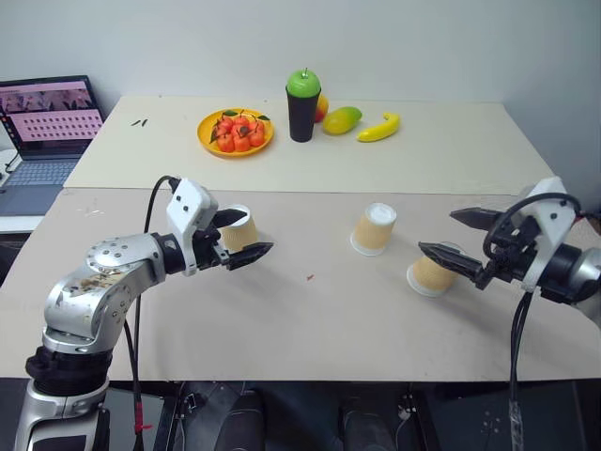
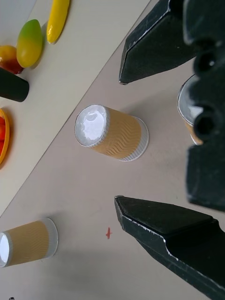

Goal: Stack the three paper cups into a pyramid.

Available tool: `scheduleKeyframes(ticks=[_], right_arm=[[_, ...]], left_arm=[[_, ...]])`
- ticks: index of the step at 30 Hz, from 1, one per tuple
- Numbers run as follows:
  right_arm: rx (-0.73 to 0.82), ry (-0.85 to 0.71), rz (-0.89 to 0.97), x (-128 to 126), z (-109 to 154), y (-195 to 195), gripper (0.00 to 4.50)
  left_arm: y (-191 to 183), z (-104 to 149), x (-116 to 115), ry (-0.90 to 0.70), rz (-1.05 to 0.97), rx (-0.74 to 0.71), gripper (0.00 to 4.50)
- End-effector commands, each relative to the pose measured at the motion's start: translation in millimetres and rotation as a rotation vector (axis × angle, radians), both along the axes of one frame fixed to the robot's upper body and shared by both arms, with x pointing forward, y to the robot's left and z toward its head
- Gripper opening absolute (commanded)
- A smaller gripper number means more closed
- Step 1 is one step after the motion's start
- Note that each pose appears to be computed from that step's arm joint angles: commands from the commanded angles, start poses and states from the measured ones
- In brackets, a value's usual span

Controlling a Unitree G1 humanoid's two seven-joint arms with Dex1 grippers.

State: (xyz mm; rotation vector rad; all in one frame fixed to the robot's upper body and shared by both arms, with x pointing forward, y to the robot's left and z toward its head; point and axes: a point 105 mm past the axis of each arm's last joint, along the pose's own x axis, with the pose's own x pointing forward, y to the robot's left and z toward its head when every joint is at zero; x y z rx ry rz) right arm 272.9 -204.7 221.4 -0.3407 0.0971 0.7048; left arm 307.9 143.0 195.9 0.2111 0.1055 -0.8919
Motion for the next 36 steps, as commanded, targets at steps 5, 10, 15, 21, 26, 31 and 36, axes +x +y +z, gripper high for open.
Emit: scheduleKeyframes(ticks=[5,10,15,21,26,31,36], right_arm=[[-0.034,-0.001,0.046,-1.1,14.7,9.9,4.47],[-0.030,-0.004,0.030,2.1,15.3,10.7,4.47],[-0.038,-0.013,-0.015,2.5,15.3,1.3,4.47],[-0.052,-0.020,-0.181,3.0,7.7,-41.6,4.47],[-0.048,0.000,-0.241,-3.2,-5.7,-60.0,4.47],[-0.019,0.037,-0.231,-4.5,-27.5,-55.3,4.47],[0.031,0.100,-0.179,-7.3,-43.3,-43.4,4.47]], left_arm=[[-2.8,29.1,-5.2,-0.085,0.017,-0.056,4.50],[-9.7,39.3,-1.1,-0.112,0.005,-0.061,4.50],[-17.5,49.5,1.7,-0.123,-0.024,-0.070,4.50],[-27.1,47.4,0.0,-0.094,-0.089,-0.060,4.50],[-31.4,50.2,3.8,-0.098,-0.099,-0.067,4.50],[-36.5,48.7,4.8,-0.098,-0.122,-0.046,4.50],[-37.2,47.7,3.7,-0.101,-0.123,-0.009,4.50]])
